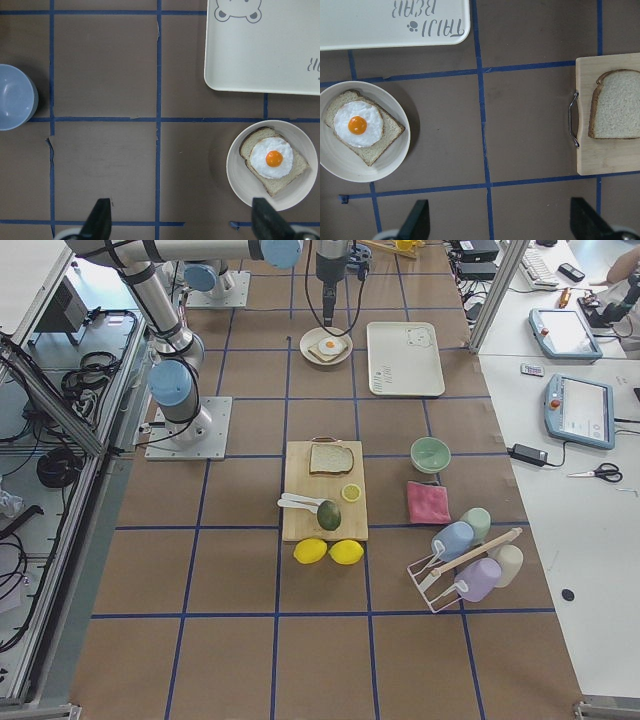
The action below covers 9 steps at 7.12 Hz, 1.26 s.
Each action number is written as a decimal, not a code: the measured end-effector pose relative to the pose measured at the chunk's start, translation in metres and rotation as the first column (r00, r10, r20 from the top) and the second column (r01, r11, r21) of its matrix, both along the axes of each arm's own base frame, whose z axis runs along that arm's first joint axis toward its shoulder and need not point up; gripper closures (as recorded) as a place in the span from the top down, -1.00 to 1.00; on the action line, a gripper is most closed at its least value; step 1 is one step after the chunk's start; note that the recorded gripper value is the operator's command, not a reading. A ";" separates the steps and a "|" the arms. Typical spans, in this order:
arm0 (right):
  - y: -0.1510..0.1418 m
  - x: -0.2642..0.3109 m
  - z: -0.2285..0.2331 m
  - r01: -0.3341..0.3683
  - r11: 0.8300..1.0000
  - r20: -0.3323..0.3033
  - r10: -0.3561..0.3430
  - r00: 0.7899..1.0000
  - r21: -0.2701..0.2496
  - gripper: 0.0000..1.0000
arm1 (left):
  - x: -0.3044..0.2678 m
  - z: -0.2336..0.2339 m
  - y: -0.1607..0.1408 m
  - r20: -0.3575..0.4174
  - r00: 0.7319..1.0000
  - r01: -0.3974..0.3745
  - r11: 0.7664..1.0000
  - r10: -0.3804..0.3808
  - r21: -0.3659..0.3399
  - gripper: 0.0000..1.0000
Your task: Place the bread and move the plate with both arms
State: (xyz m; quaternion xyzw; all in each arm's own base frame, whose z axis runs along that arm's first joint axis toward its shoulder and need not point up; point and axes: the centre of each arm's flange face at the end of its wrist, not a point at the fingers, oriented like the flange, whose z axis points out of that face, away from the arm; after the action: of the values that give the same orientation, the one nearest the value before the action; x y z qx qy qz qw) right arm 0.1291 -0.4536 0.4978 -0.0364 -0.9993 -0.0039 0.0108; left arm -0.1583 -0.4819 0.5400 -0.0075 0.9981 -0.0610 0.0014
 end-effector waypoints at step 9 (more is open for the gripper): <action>0.001 0.001 -0.006 0.000 1.000 0.009 0.000 1.000 0.014 1.00 | 0.000 0.000 0.000 0.002 1.000 0.003 1.000 -0.003 0.000 1.00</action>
State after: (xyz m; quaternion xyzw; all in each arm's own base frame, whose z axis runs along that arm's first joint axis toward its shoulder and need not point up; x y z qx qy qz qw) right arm 0.1301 -0.4528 0.4914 -0.0362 -0.9993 -0.0113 0.0068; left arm -0.1587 -0.4817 0.5399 -0.0057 0.9981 -0.0609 0.0020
